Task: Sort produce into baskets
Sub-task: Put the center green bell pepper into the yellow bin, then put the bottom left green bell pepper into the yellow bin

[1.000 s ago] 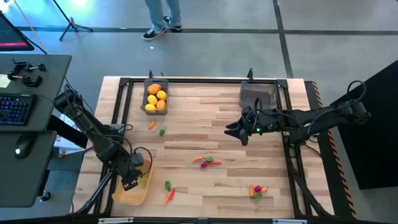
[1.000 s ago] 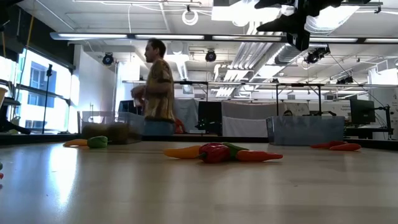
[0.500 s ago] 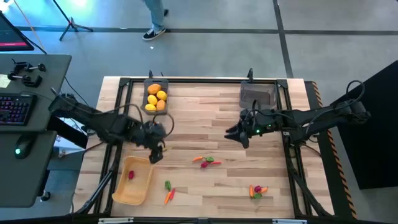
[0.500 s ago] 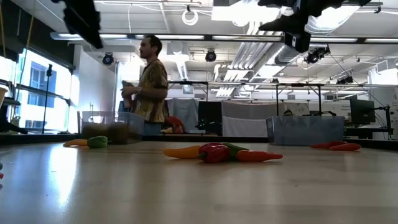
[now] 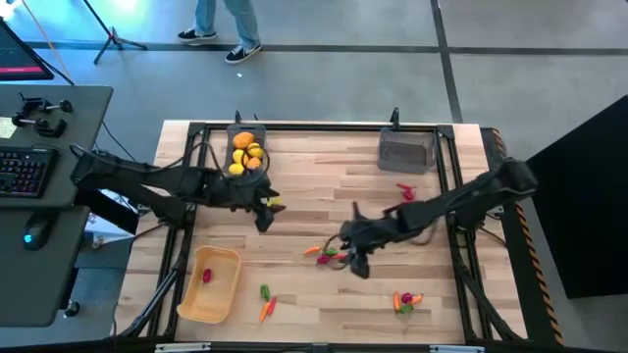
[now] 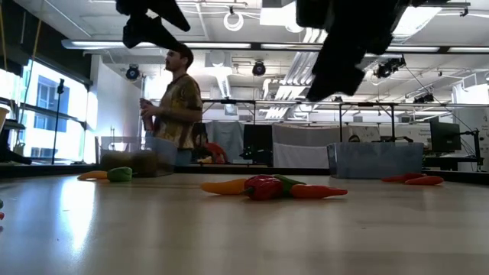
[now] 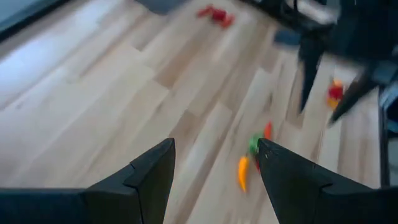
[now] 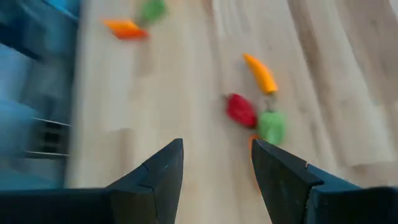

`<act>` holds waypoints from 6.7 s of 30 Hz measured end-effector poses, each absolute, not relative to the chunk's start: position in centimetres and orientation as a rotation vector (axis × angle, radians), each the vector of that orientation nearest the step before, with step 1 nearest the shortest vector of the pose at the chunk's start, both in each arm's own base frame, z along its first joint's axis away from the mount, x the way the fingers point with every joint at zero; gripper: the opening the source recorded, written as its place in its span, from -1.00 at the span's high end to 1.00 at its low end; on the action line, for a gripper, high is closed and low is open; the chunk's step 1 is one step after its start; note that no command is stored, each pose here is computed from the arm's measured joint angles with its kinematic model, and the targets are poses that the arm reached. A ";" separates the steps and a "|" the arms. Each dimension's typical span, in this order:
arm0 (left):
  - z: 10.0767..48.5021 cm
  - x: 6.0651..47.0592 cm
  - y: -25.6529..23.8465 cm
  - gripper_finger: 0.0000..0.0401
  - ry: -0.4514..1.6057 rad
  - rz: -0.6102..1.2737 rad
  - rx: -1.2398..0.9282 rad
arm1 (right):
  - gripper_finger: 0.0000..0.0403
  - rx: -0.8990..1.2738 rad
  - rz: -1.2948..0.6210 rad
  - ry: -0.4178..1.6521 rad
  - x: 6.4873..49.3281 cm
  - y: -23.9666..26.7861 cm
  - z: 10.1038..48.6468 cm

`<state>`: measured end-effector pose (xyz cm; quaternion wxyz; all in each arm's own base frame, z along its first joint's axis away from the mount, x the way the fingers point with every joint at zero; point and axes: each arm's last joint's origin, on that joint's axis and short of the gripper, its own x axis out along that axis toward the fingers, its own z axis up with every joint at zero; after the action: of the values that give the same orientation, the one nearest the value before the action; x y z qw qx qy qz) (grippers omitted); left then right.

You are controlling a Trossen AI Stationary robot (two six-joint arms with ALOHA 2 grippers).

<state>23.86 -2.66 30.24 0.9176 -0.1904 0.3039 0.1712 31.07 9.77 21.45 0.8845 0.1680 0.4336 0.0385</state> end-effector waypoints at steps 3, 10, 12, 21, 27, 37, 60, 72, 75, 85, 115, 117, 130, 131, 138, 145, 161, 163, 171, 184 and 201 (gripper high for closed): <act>30.7 23.4 -2.1 -0.06 0.601 0.367 -0.402 | 0.11 0.258 0.057 0.953 33.0 10.4 20.2; 31.1 22.6 -1.9 -0.06 0.606 0.362 -0.342 | 0.11 0.275 -0.069 1.029 35.9 10.3 16.5; 31.3 22.6 -1.9 -0.06 0.589 0.375 -0.341 | 0.11 0.286 -0.090 1.049 36.3 10.2 15.6; 31.2 22.6 -2.2 -0.06 0.628 0.278 -0.299 | 0.11 0.160 -0.071 1.104 36.5 10.2 14.2; 31.2 22.6 -2.4 -0.06 0.627 0.276 -0.313 | 0.11 0.103 -0.068 1.133 36.3 9.8 14.1; 31.3 22.6 -2.3 -0.06 0.592 0.358 -0.367 | 0.11 0.181 -0.043 1.044 36.4 9.0 16.8; 31.2 22.6 -2.2 -0.06 0.592 0.372 -0.358 | 0.11 0.629 -0.470 1.059 34.4 11.9 16.1; 31.2 22.6 -2.2 -0.06 0.593 0.372 -0.359 | 0.11 0.634 -0.463 1.092 34.7 12.4 14.7; 31.2 22.6 -2.2 -0.06 0.591 0.372 -0.359 | 0.15 0.630 -0.467 1.084 34.7 12.4 14.7; 31.6 22.3 -2.1 -0.06 0.583 0.347 -0.320 | 0.94 0.539 -0.393 1.081 34.6 12.3 15.5; 36.7 17.9 -1.2 -0.06 0.318 0.366 -0.510 | 1.00 0.162 0.081 0.366 50.5 12.8 19.3; 36.6 17.9 -1.2 -0.06 0.323 0.364 -0.510 | 1.00 0.171 0.099 0.352 52.0 12.9 18.7; 36.5 18.0 -1.2 -0.06 0.325 0.365 -0.518 | 1.00 0.255 0.126 0.279 57.4 12.5 16.1; 36.5 18.0 -1.2 -0.06 0.324 0.365 -0.518 | 1.00 0.278 0.123 0.276 57.5 12.4 16.1; 36.5 18.0 -1.2 -0.06 0.326 0.365 -0.517 | 0.87 0.303 0.129 0.269 57.5 12.3 16.3; 36.5 18.0 -1.2 -0.06 0.329 0.362 -0.500 | 0.28 0.312 0.162 0.263 57.6 12.1 16.5; 37.0 17.1 -1.1 -0.06 0.305 0.348 -0.468 | 0.86 -0.035 0.328 0.706 53.2 7.8 20.6; 37.2 16.8 -1.0 -0.06 0.292 0.347 -0.462 | 0.94 -0.021 0.354 0.746 51.7 7.6 20.2; 37.0 16.6 -1.1 -0.06 0.321 0.332 -0.466 | 0.98 0.126 0.198 0.814 41.1 6.5 19.4; 30.8 23.1 -5.3 -0.06 0.817 -0.005 -0.387 | 1.00 0.494 -0.054 0.587 27.9 9.5 20.6; 20.9 27.7 -18.9 -0.06 1.196 -0.714 0.727 | 1.00 0.451 -0.107 0.655 27.2 9.3 19.9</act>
<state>27.68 -18.93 20.89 0.7071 0.3272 0.5382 -0.3214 27.23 9.32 19.91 0.9205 0.2197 0.3188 -0.0522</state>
